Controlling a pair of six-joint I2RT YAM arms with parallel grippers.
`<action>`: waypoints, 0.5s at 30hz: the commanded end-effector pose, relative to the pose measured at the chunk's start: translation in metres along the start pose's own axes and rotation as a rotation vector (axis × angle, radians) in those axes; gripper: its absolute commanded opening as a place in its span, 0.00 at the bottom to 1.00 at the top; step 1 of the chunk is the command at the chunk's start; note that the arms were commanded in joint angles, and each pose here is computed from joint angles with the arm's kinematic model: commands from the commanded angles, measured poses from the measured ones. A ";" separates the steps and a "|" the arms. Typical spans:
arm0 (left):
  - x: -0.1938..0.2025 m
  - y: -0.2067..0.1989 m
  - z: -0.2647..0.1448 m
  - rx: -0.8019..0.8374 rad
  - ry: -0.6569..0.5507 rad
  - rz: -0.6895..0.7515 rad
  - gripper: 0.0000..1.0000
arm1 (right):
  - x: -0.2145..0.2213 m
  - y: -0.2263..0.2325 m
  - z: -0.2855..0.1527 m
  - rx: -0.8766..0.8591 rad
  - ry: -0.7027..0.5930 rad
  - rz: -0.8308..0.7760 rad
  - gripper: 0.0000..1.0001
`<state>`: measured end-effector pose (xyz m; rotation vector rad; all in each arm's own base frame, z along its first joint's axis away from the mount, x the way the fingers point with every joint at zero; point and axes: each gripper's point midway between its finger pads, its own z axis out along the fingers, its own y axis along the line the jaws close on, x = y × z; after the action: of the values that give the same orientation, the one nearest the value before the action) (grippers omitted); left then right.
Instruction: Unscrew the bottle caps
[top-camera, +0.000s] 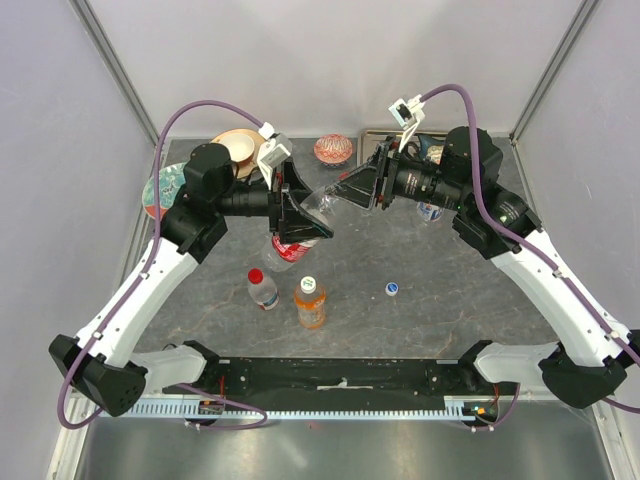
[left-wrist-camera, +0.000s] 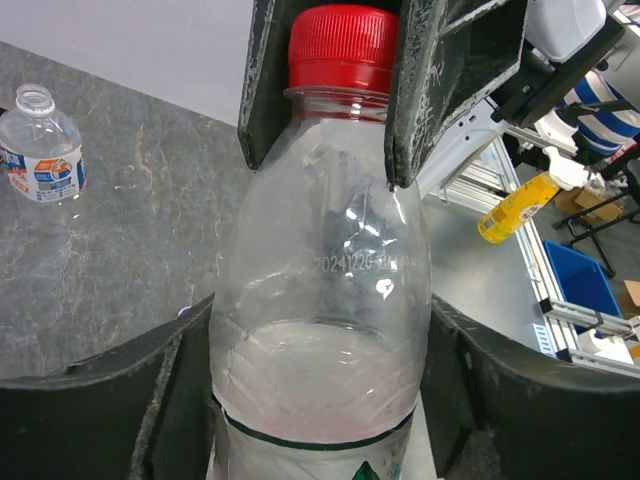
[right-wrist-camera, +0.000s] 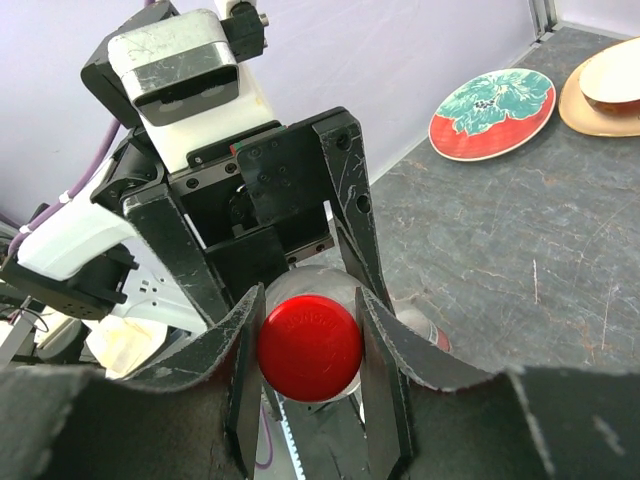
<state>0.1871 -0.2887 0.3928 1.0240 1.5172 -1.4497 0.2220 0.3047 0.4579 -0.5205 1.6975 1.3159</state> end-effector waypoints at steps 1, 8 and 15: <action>0.001 -0.001 0.002 0.011 0.012 0.035 0.71 | -0.018 0.013 -0.003 -0.039 -0.053 -0.035 0.00; 0.001 -0.001 0.002 0.004 0.009 0.043 0.62 | -0.018 0.008 -0.007 0.000 -0.063 -0.045 0.31; -0.006 0.011 -0.002 -0.108 -0.038 0.094 0.59 | -0.056 0.001 -0.037 0.164 -0.239 -0.094 0.71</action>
<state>0.1937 -0.2910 0.3848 1.0070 1.5416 -1.4079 0.2323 0.2950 0.4588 -0.4653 1.6914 1.2292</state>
